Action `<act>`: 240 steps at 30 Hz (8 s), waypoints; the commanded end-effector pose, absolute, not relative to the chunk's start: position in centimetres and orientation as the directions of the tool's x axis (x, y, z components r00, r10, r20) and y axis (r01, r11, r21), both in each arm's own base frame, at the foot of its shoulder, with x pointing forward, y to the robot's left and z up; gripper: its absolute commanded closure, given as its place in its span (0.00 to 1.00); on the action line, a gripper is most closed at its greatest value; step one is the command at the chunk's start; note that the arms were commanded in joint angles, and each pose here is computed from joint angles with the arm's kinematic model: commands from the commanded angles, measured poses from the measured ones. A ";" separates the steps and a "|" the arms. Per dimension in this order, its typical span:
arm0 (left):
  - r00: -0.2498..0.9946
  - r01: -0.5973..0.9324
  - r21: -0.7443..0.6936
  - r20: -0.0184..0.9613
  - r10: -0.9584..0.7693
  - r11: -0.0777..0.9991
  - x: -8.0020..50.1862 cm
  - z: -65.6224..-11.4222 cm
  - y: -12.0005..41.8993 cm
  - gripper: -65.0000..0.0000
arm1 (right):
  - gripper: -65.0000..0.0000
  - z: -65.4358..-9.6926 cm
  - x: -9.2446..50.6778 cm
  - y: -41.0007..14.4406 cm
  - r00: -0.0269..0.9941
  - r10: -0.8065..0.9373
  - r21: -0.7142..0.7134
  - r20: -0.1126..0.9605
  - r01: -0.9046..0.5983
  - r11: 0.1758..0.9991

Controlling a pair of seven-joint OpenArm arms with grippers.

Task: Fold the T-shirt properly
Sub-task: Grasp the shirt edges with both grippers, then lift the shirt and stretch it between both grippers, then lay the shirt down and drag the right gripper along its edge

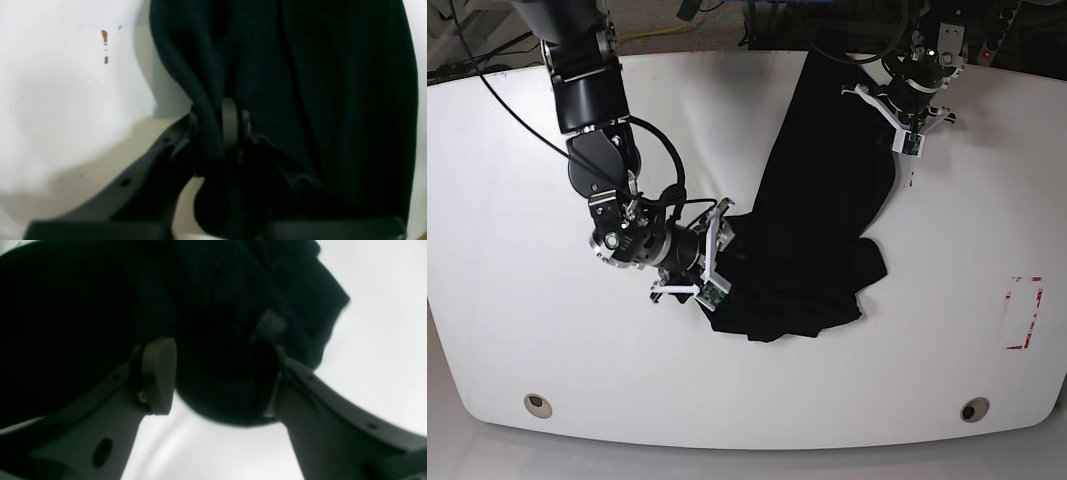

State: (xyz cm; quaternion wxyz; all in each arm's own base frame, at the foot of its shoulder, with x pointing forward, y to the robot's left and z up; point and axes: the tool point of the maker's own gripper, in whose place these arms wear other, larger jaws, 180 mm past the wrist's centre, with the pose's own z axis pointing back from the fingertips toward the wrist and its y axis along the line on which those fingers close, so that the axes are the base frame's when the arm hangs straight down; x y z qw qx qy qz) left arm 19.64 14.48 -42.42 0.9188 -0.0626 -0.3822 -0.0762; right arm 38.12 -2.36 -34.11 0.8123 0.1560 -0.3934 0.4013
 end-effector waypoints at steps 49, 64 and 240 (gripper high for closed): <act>0.728 0.200 -0.024 0.673 -0.132 0.980 18.7 -43.0 15.4 0.94 | 0.95 -35.7 43.6 2.7 0.469 0.327 0.124 0.820 -0.704 0.699; 0.727 0.208 -0.009 0.671 -0.148 0.978 18.8 -42.9 15.9 0.94 | 0.75 -36.7 42.6 3.7 0.495 0.319 0.161 0.808 -0.707 0.689; 0.759 0.408 0.352 0.382 -0.527 0.842 19.8 -36.4 30.6 0.94 | 0.88 -40.7 40.6 -15.8 0.734 0.146 0.231 0.664 -0.386 0.893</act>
